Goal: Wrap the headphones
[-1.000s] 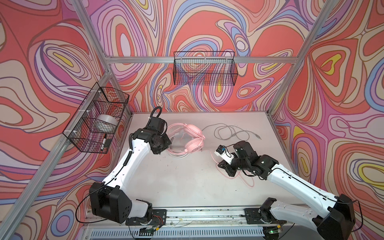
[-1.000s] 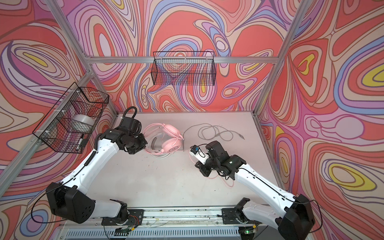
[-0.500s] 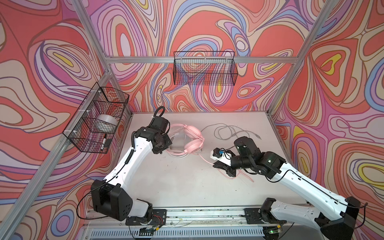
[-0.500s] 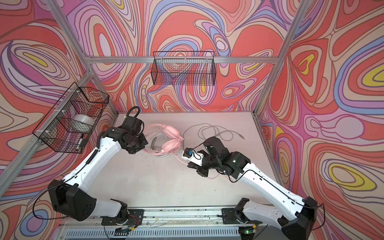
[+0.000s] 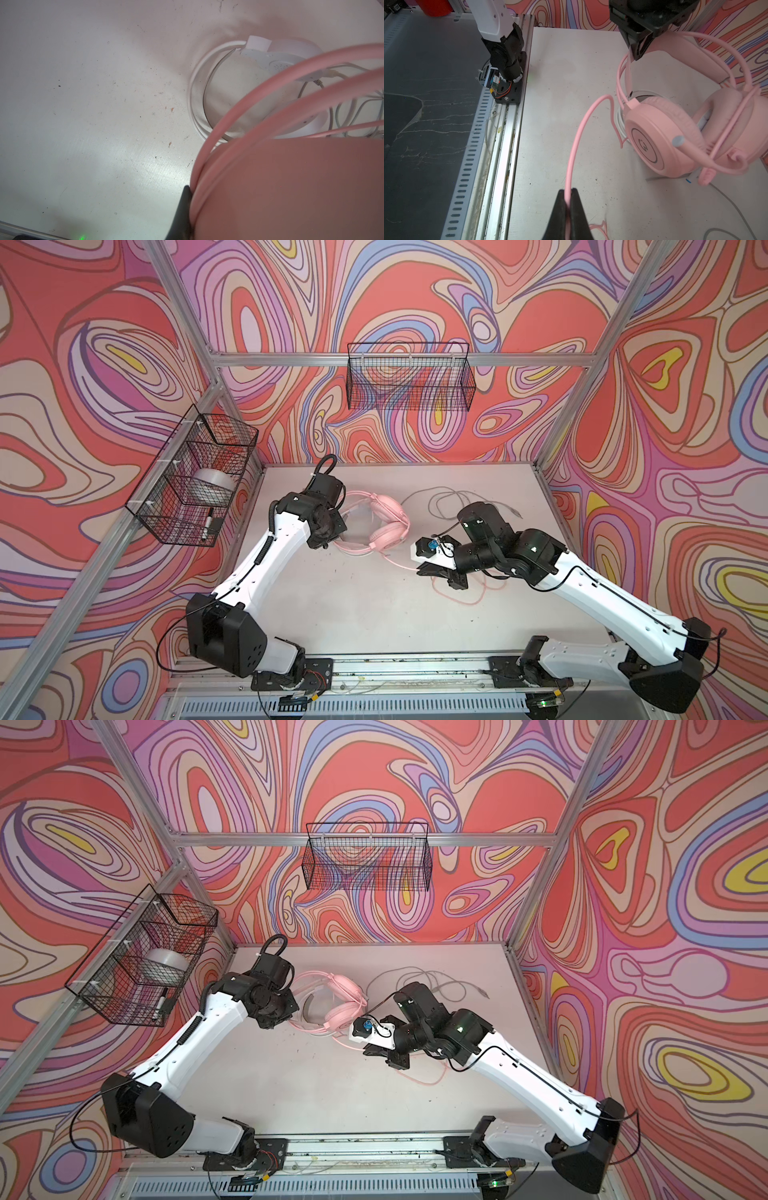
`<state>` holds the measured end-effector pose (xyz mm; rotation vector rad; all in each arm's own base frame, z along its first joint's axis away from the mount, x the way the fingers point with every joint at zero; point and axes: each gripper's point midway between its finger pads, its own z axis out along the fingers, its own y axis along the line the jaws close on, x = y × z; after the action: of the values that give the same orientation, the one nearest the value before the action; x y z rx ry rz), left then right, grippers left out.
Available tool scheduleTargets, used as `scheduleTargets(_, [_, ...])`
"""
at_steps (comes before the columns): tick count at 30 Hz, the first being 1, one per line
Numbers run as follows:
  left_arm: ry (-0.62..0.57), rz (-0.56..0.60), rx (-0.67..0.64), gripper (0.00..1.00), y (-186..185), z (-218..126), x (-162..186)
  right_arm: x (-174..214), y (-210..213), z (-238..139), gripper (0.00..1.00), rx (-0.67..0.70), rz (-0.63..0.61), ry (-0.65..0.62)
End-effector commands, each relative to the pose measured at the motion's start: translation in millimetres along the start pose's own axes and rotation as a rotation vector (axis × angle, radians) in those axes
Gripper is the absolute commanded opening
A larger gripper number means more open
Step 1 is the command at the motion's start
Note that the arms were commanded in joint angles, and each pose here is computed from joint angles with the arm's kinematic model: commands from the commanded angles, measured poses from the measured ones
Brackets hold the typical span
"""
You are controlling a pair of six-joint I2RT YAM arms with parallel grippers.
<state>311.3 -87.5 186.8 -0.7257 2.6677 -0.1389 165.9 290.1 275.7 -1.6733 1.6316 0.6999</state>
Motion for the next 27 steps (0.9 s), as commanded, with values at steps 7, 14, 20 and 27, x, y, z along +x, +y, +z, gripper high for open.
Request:
scheduleTargets(7, [-0.005, 0.057, 0.0, 0.0, -14, -8, 4, -47, -14, -15, 0.0, 0.026, -0.054, -0.085])
scheduleTargets(14, [0.015, 0.118, 0.008, 0.0, -17, -9, 13, -56, -39, -16, 0.0, 0.085, -0.015, -0.059])
scheduleTargets(20, [0.045, 0.165, 0.044, 0.0, -21, -5, 24, -66, -66, -27, 0.0, 0.108, 0.071, -0.106])
scheduleTargets(27, [0.083, 0.238, 0.132, 0.0, -34, -2, 36, -54, -108, -34, 0.0, 0.17, 0.182, -0.114])
